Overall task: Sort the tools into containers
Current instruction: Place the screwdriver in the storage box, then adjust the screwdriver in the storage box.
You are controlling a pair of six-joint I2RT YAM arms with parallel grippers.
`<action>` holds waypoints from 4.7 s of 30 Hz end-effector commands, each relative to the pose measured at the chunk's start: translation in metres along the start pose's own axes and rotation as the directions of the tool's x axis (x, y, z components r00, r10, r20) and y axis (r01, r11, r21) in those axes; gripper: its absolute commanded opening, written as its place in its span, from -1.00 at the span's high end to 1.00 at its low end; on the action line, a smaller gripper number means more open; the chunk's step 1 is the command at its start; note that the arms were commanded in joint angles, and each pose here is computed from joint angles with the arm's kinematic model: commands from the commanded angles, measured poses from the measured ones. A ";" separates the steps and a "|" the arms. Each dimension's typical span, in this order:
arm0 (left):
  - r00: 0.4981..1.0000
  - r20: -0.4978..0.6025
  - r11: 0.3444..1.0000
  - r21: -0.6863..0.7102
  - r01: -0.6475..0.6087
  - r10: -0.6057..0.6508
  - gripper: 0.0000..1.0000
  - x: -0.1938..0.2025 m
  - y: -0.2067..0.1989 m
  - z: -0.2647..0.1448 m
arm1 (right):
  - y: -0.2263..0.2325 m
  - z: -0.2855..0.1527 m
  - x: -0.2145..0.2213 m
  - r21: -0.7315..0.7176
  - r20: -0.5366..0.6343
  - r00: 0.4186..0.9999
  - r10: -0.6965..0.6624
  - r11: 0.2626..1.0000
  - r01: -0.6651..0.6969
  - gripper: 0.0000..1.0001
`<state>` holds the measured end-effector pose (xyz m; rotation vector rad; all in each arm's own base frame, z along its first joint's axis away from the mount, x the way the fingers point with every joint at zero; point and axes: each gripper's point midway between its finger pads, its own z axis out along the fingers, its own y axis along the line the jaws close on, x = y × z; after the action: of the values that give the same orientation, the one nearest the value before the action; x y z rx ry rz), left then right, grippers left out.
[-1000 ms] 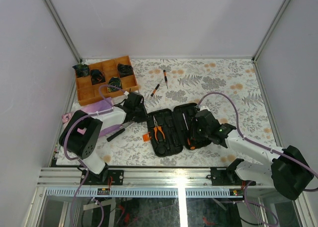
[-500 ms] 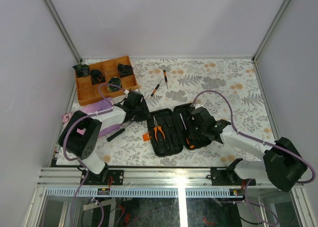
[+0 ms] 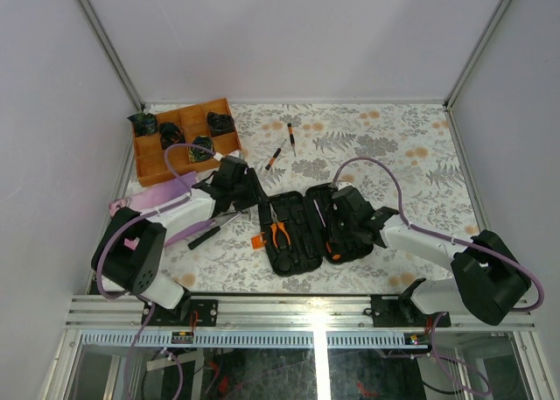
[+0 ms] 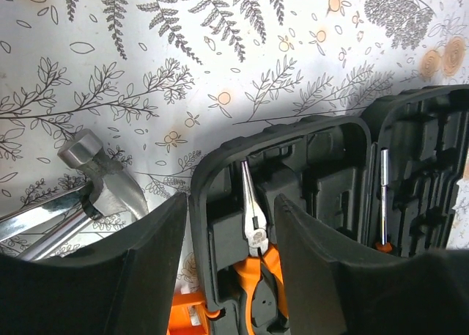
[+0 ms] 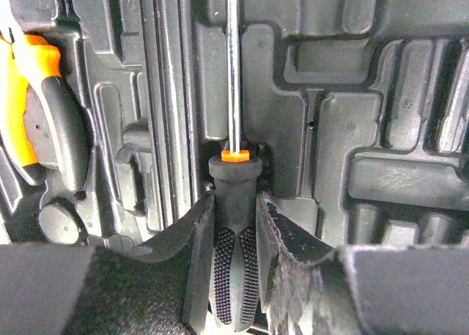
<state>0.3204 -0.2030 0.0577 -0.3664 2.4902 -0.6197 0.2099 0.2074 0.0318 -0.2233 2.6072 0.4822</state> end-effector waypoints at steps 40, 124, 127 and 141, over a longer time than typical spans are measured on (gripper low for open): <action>0.988 0.010 0.986 0.055 -0.157 0.156 -0.02 0.003 -0.043 -0.014 | 0.002 -0.026 0.024 -0.035 -0.143 0.987 -0.067 0.997 0.062 0.49; 0.930 -0.117 0.938 0.036 -0.345 0.347 0.23 0.152 -0.117 -0.035 | -0.001 -0.053 -0.066 -0.013 0.233 0.954 0.188 0.982 -0.190 0.43; 0.927 -0.128 0.935 0.030 -0.353 0.354 0.24 0.158 -0.115 -0.030 | -0.001 -0.050 -0.067 -0.030 0.224 0.954 0.198 0.980 -0.196 0.44; 0.910 -0.158 0.923 0.025 -0.384 0.382 0.48 0.170 -0.113 -0.015 | 0.012 -0.042 -0.077 -0.098 0.183 0.968 0.173 0.983 -0.157 0.50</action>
<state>0.1858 -0.3515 0.0476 0.1775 2.6394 -0.4846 0.2364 0.1893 0.0798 0.0737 2.5089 0.5384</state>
